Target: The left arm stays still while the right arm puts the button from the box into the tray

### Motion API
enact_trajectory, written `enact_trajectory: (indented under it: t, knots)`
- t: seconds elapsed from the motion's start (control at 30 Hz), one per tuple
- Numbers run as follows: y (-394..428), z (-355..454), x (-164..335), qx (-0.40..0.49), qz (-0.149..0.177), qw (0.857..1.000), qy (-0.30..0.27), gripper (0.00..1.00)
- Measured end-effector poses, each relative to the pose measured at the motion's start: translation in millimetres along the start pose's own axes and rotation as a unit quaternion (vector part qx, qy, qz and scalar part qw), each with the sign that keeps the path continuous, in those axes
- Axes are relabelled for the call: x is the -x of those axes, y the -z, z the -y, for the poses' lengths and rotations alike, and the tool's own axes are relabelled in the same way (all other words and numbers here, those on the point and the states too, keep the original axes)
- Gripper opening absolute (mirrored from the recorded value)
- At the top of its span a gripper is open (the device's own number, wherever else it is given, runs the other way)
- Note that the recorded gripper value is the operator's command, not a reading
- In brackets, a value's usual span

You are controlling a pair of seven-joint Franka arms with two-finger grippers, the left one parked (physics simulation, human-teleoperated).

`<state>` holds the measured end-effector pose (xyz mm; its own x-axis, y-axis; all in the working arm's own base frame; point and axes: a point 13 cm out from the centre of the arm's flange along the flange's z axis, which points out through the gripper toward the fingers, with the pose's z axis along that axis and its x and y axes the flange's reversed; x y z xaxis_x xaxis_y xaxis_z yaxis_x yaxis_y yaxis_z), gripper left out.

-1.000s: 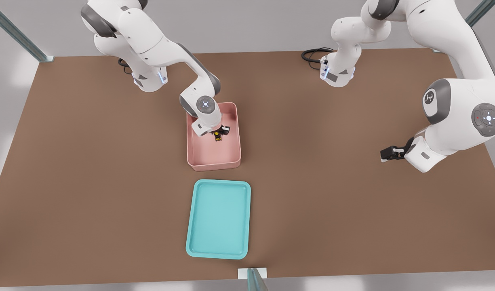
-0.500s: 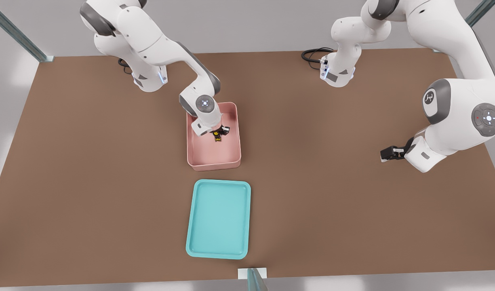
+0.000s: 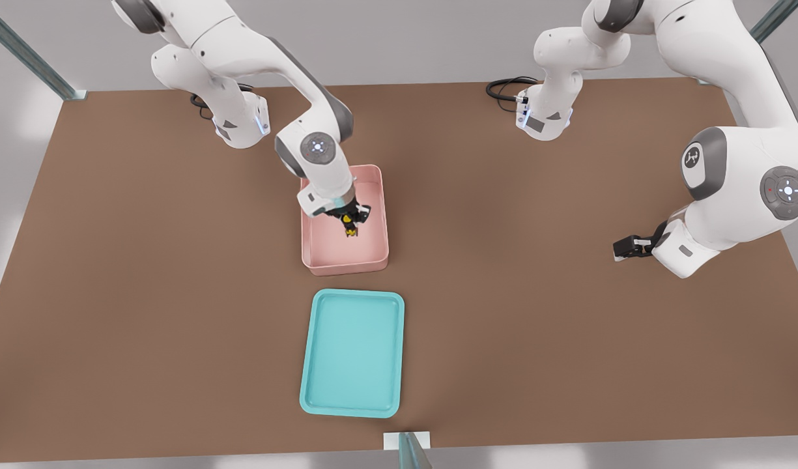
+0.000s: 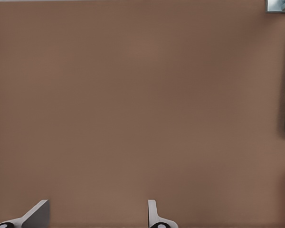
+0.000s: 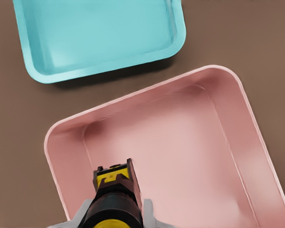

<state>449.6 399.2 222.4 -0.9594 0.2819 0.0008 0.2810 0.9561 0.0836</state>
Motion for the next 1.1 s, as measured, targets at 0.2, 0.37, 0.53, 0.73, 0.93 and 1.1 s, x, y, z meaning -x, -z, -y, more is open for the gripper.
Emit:
enact_trajectory:
  t: [0.2,0.37,0.53,0.73,0.93,1.1]
  knots:
    - [25.9,-27.1,83.6,0.014,-0.007,0.999,-0.042,0.44]
    - [5.3,-27.9,155.3,0.011,-0.012,0.997,-0.073,0.44]
    - [-32.8,-35.1,191.2,0.004,-0.014,0.997,-0.079,0.44]
    - [-56.1,-35.7,232.9,0.004,0.0,0.996,-0.09,0.44]
    - [-111.8,-28.3,249.8,-0.007,-0.001,0.995,-0.097,0.44]
    - [-138.5,-24.6,253.6,-0.008,0.004,0.995,-0.096,0.44]
